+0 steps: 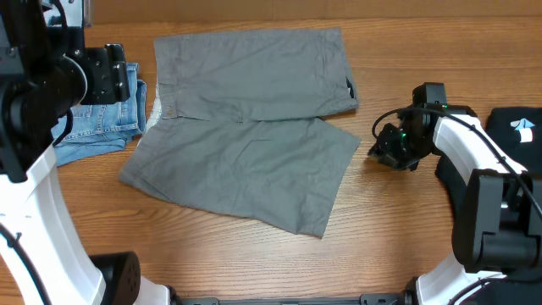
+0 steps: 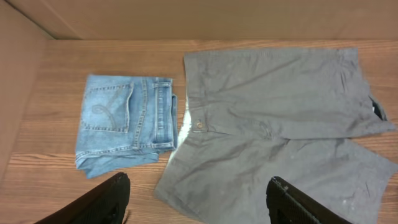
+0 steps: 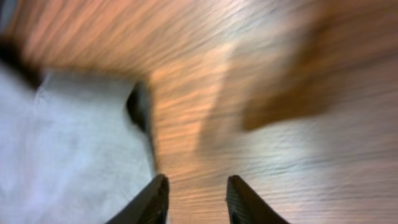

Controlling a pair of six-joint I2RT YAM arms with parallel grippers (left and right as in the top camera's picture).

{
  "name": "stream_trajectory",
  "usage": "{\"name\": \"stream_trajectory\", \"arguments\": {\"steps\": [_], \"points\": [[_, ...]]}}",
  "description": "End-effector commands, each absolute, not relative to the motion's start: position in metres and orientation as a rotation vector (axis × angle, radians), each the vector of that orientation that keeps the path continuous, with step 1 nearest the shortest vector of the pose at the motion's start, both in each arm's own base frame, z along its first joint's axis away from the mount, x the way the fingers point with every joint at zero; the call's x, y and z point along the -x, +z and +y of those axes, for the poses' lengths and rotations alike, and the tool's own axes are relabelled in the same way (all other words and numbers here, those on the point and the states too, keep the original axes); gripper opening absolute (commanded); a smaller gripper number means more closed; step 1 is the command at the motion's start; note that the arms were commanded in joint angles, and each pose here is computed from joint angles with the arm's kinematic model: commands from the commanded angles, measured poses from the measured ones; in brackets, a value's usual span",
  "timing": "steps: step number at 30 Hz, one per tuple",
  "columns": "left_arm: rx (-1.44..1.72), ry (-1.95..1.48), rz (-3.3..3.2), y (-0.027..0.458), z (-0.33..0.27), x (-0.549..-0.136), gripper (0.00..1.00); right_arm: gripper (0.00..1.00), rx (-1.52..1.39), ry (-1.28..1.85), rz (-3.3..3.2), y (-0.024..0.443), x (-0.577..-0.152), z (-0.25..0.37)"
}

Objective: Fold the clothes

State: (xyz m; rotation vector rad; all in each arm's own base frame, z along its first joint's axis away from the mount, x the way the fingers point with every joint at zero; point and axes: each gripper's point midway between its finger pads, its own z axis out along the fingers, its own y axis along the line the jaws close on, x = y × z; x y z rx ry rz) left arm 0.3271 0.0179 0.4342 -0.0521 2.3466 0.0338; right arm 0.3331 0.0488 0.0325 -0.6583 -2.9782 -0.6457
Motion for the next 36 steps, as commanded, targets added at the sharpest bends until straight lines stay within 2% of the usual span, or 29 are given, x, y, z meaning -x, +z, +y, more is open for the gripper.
{"name": "stream_trajectory", "arguments": {"steps": [1, 3, 8, 13, 14, 17, 18, 19, 20, 24, 25, 29, 34, 36], "points": [[0.066, 0.075, 2.222, 0.470, 0.021, -0.286, 0.74, 0.41, 0.501, -0.816, -2.936, 0.054, -0.323, 0.075], [0.109, 0.045, 2.190, 0.477, 0.019, -0.269, 0.86, 0.46, 0.464, -0.792, -2.897, 0.052, -0.311, 0.086], [0.134, 0.034, 2.263, 0.453, 0.018, -0.242, 0.89, 0.61, 0.385, -0.657, -2.945, 0.023, -0.297, 0.110], [0.179, 0.015, 2.411, 0.407, 0.016, -0.233, 0.95, 0.64, 0.437, -0.588, -2.974, -0.005, -0.286, 0.117], [0.181, 0.016, 2.438, 0.400, 0.017, -0.234, 0.95, 0.63, 0.437, -0.603, -2.977, -0.007, -0.286, 0.120], [0.214, 0.013, 2.558, 0.365, 0.017, -0.237, 0.98, 0.44, 0.405, -0.731, -2.977, -0.010, -0.288, 0.133], [0.225, 0.014, 2.622, 0.348, 0.017, -0.238, 0.98, 0.35, 0.403, -0.740, -2.979, -0.012, -0.288, 0.134], [0.228, 0.016, 2.656, 0.338, 0.017, -0.239, 0.98, 0.31, 0.402, -0.742, -2.977, -0.011, -0.287, 0.134], [0.230, 0.018, 2.694, 0.328, 0.017, -0.240, 0.98, 0.28, 0.402, -0.742, -2.977, -0.011, -0.287, 0.134], [0.244, 0.052, 2.843, 0.289, 0.020, -0.243, 0.97, 0.05, 0.428, -0.696, -2.993, -0.013, -0.289, 0.125], [0.245, 0.055, 2.881, 0.280, 0.021, -0.244, 0.96, 0.04, 0.480, -0.594, -3.014, -0.016, -0.291, 0.110], [0.251, 0.076, 2.960, 0.260, 0.023, -0.247, 0.96, 0.04, 0.702, -0.212, -3.065, -0.008, -0.299, 0.047], [0.253, 0.078, 2.998, 0.250, 0.023, -0.252, 0.97, 0.04, 0.822, -0.269, -3.088, 0.015, -0.319, 0.018], [0.254, 0.078, 3.015, 0.247, 0.023, -0.253, 0.97, 0.27, 0.781, -0.356, -3.082, 0.022, -0.320, 0.020]]}}
